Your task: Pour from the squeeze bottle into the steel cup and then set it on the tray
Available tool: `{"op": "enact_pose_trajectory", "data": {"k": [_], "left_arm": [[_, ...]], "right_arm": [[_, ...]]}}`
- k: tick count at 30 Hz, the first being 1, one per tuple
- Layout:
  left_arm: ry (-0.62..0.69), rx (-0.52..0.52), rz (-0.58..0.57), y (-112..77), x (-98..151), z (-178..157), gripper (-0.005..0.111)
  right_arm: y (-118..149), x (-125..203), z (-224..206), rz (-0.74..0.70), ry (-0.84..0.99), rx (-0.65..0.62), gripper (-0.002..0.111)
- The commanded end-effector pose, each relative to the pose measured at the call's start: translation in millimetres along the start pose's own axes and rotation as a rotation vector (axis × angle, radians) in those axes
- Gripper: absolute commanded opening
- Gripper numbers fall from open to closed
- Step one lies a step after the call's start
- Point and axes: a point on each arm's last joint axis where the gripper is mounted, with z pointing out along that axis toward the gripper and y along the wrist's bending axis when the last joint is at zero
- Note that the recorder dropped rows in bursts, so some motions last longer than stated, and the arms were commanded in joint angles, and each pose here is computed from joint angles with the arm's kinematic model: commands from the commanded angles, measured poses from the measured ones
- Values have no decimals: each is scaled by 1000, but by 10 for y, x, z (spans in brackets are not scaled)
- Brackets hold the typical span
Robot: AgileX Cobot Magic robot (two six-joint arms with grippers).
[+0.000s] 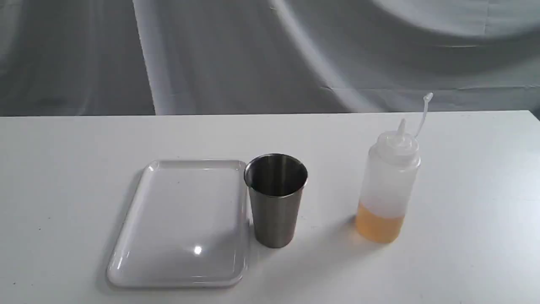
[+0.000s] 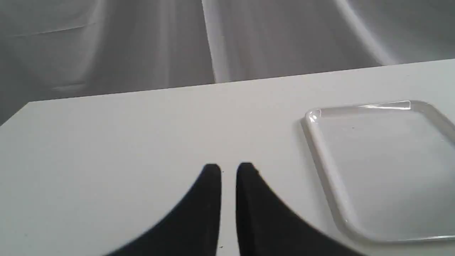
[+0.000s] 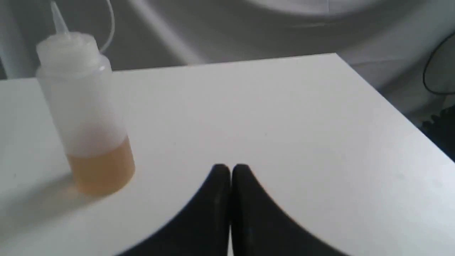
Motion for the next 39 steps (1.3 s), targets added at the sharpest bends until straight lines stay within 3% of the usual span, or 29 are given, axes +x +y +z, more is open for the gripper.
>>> {"op": "enact_pose_trajectory", "data": {"k": [1, 8, 12, 17, 21, 30, 34, 39], "left_arm": [[-8, -3, 0, 1, 6, 0, 8], [-8, -3, 0, 1, 6, 0, 8], [-8, -3, 0, 1, 6, 0, 8], [-8, -3, 0, 1, 6, 0, 8], [-8, -3, 0, 1, 6, 0, 8], [-8, -3, 0, 1, 6, 0, 8], [-8, -3, 0, 1, 6, 0, 8], [-8, -3, 0, 1, 6, 0, 8]], "right_arm": [[16, -95, -9, 32, -111, -16, 0], [43, -331, -69, 299, -370, -103, 0], [40, -430, -115, 309, -489, -121, 0], [69, -567, -179, 194, -544, -131, 0], [98, -886, -353, 87, -632, -137, 0], [182, -1650, -486, -13, -704, -182, 0], [298, -1971, -360, -44, -707, -294, 0], [601, -2180, -158, -250, -668, -593, 0]]}}
